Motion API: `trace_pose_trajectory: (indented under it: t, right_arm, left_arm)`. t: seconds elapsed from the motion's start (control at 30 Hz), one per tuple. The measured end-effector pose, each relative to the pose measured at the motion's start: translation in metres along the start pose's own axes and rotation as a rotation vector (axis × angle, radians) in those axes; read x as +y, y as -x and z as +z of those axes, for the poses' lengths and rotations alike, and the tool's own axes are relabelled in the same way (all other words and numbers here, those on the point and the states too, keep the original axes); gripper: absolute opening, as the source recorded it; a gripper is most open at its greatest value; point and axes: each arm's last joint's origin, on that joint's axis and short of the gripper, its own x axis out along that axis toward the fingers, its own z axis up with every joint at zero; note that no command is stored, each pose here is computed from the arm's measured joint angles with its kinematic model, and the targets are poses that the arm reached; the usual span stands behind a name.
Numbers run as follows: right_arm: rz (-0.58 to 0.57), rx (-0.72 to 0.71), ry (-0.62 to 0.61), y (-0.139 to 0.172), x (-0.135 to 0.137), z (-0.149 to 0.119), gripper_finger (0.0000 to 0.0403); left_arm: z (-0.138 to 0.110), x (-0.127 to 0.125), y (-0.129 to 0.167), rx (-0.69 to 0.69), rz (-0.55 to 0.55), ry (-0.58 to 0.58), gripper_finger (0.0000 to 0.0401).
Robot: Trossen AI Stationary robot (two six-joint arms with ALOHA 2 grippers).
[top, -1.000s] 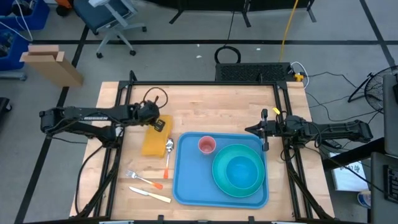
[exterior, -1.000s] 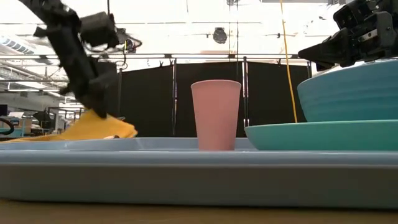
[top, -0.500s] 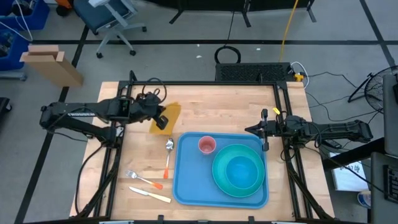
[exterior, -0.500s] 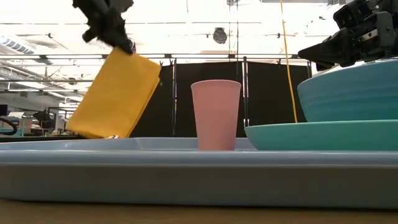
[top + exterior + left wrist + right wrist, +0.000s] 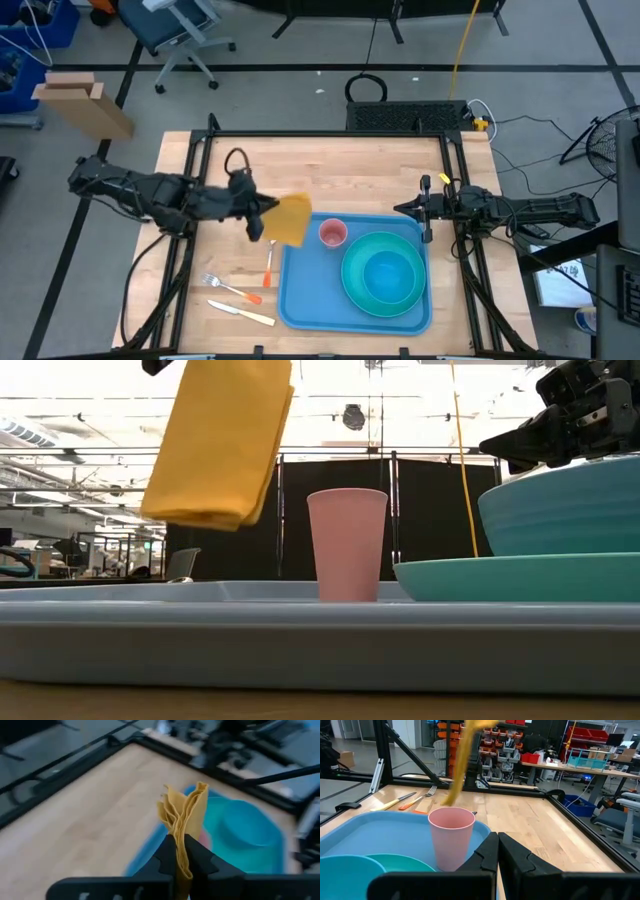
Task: Set up tray
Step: Put the yellow napkin on the left of the light blue tray
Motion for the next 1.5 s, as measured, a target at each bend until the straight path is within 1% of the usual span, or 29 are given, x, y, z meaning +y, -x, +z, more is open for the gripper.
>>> trace_pose_trajectory:
  t: [0.1, 0.3, 0.47, 0.57, 0.7, 0.8, 0.87, 1.0, 1.13, 1.27, 1.37, 1.5]
  right_arm:
    - [0.0, 0.0, -0.001, 0.0, 0.0, 0.0, 0.0]
    - [0.0, -0.005, -0.012, 0.0, 0.0, 0.0, 0.0]
    - [0.0, -0.008, -0.015, 0.0, 0.0, 0.001, 0.0]
    - [0.0, -0.008, -0.027, 0.0, 0.0, 0.001, 0.0]
    - [0.0, -0.008, -0.027, 0.0, 0.0, 0.001, 0.0]
    - [0.0, -0.008, -0.027, 0.0, 0.0, 0.001, 0.0]
    - [0.001, -0.008, -0.027, 0.0, 0.0, 0.001, 0.0]
    - [0.0, -0.008, -0.027, 0.0, 0.0, 0.001, 0.0]
    - [0.0, -0.007, -0.027, 0.0, 0.0, 0.001, 0.0]
    - [0.0, -0.007, -0.027, 0.0, 0.0, 0.001, 0.0]
    - [0.0, -0.007, -0.027, 0.0, 0.0, 0.001, 0.0]
    - [-0.001, -0.008, -0.026, 0.0, 0.0, 0.001, 0.0]
  left_arm:
    - [-0.007, -0.017, 0.0, 0.002, -0.067, -0.001, 0.0013]
    - [-0.03, -0.052, -0.012, 0.048, -0.133, 0.006, 0.0013]
    - [-0.043, -0.084, -0.02, 0.002, -0.23, 0.051, 0.0013]
    - [-0.056, -0.1, -0.025, -0.007, -0.237, 0.083, 0.0013]
    - [-0.074, -0.116, -0.034, 0.02, -0.255, 0.124, 0.0013]
    - [-0.084, -0.129, -0.04, 0.012, -0.285, 0.141, 0.0013]
    - [-0.089, -0.134, -0.044, -0.013, -0.281, 0.152, 0.0013]
    - [-0.104, -0.128, -0.052, 0.003, -0.223, 0.187, 0.0013]
    - [-0.128, -0.107, -0.064, 0.061, -0.126, 0.243, 0.0013]
    - [-0.146, -0.084, -0.075, 0.072, -0.044, 0.284, 0.0013]
    - [-0.157, -0.071, -0.082, 0.1, -0.001, 0.288, 0.0013]
    - [-0.162, -0.057, -0.09, 0.137, 0.032, 0.271, 0.0013]
